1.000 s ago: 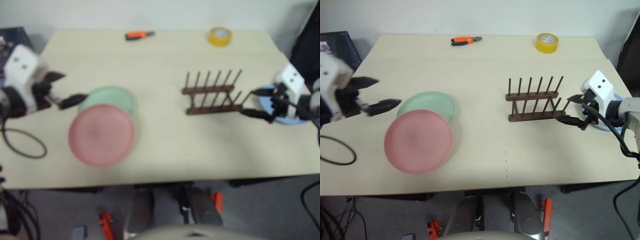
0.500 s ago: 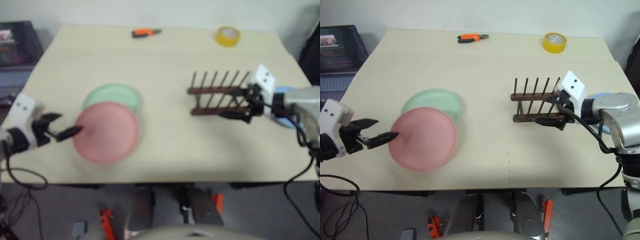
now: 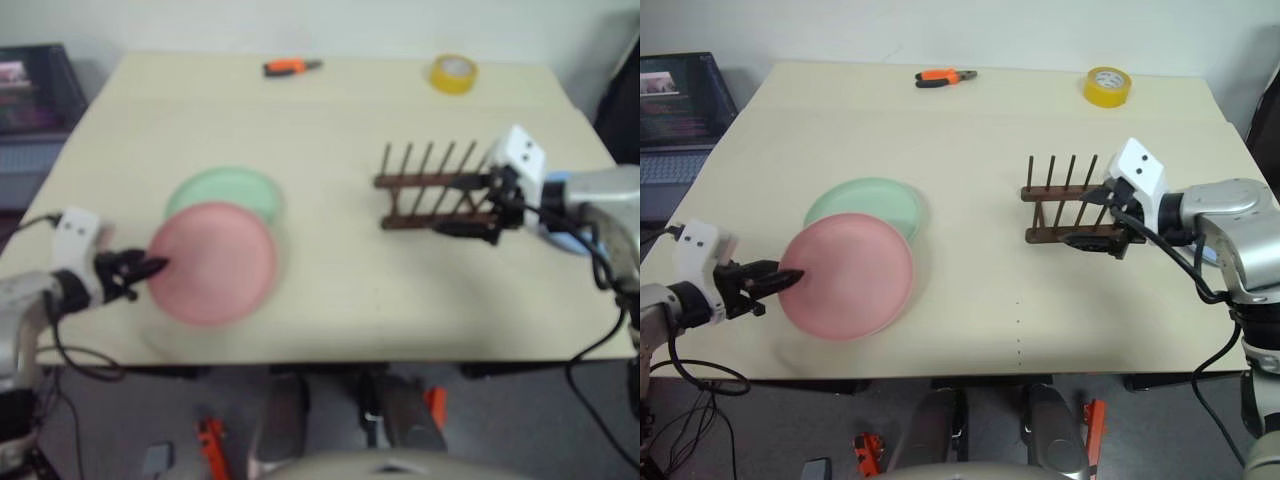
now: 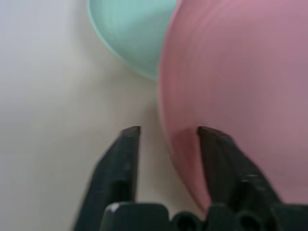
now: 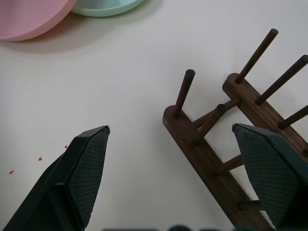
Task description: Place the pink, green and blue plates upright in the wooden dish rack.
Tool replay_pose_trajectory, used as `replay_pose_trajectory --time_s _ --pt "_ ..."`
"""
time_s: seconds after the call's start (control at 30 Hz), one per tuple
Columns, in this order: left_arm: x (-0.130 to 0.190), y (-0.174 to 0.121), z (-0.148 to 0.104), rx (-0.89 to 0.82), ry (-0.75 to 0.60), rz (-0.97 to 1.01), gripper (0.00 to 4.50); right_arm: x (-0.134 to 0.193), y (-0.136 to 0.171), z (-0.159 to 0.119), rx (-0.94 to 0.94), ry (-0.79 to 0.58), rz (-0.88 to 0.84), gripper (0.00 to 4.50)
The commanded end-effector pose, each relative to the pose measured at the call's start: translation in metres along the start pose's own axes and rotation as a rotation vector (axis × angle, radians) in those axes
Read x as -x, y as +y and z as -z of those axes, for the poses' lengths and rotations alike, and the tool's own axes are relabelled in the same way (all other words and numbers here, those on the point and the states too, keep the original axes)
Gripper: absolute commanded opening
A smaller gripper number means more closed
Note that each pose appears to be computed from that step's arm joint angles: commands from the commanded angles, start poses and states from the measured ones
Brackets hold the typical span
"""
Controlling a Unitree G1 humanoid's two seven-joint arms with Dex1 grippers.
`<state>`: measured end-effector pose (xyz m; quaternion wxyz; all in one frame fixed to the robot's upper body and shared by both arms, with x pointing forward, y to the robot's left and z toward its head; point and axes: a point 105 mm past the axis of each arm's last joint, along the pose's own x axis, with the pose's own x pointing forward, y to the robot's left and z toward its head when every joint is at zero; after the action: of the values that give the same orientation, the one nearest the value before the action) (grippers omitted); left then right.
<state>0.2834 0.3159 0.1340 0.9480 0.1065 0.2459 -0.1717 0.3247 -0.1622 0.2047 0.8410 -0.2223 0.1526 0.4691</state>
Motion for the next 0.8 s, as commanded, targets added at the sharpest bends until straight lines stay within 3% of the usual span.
replay_pose_trajectory --time_s 0.03,0.1,0.33,0.47,0.7,0.8 --pt "0.004 -0.004 -0.019 -0.043 -0.044 0.004 0.55 0.004 0.003 -0.016 0.061 -0.030 -0.005 4.50" --pt "0.006 -0.005 -0.024 -0.049 -0.051 0.007 0.02 0.004 0.004 -0.017 0.066 -0.032 -0.012 4.50" --pt "0.016 -0.009 -0.040 -0.066 -0.091 0.033 0.02 0.005 0.022 -0.032 0.081 -0.107 -0.107 4.50" --pt "0.021 -0.016 -0.062 -0.074 -0.168 0.064 0.02 0.002 0.030 -0.037 0.099 -0.131 -0.153 4.50" --pt "0.020 -0.032 -0.120 -0.024 -0.408 0.131 0.02 -0.009 0.054 -0.063 0.235 -0.215 -0.240 4.50" --pt "0.008 -0.028 -0.161 0.016 -0.519 0.066 0.02 -0.019 0.061 -0.084 0.338 -0.261 -0.238 4.50"
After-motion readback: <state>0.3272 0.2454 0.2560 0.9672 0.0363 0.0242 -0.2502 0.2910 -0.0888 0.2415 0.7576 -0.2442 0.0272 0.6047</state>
